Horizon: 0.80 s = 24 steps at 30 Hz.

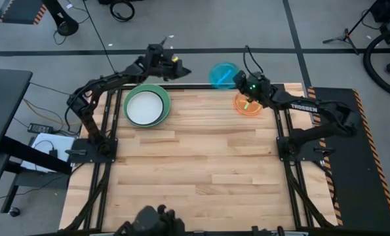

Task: Stack plastic plates
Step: Stack the transparent blue plate on top of the transparent green plate

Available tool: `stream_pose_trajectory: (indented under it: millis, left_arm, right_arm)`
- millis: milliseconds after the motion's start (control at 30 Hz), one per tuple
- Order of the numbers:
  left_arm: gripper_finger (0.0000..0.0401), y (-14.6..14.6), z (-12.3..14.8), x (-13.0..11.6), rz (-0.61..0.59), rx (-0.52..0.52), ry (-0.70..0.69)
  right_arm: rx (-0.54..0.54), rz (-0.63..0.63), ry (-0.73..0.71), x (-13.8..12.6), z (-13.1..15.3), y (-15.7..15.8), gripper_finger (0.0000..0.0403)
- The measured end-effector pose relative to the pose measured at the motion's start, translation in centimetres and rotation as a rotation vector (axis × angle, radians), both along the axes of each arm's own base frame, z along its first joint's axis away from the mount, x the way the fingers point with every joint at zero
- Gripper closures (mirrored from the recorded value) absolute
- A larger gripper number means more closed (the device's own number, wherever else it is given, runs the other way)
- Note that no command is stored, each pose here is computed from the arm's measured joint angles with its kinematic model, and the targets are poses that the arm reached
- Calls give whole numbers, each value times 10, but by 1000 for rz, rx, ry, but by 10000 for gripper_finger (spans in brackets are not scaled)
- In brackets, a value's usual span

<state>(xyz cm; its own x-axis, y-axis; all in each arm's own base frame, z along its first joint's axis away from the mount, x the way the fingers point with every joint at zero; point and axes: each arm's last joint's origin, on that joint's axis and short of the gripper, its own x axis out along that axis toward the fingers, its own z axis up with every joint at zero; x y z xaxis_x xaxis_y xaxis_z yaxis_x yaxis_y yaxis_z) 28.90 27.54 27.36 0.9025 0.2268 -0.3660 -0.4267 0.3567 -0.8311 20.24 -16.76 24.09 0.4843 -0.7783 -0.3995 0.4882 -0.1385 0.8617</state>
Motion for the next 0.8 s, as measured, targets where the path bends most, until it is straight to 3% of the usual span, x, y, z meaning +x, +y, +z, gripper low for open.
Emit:
stream_pose_trajectory:
  millis: [167, 300, 633, 800]
  left_arm:
    - [182, 18, 0, -18, 48, 35, 10]
    - [178, 23, 0, -24, 63, 44, 13]
    - [177, 38, 0, -42, 116, 57, 19]
    - [177, 46, 0, -52, 148, 56, 18]
  right_arm:
    - [246, -265, 38, -15, -25, 3, 396]
    - [335, -428, 90, -24, -37, 14, 396]
    - [465, -509, 96, -42, -82, 34, 395]
    - [451, -547, 66, -45, -92, 40, 386]
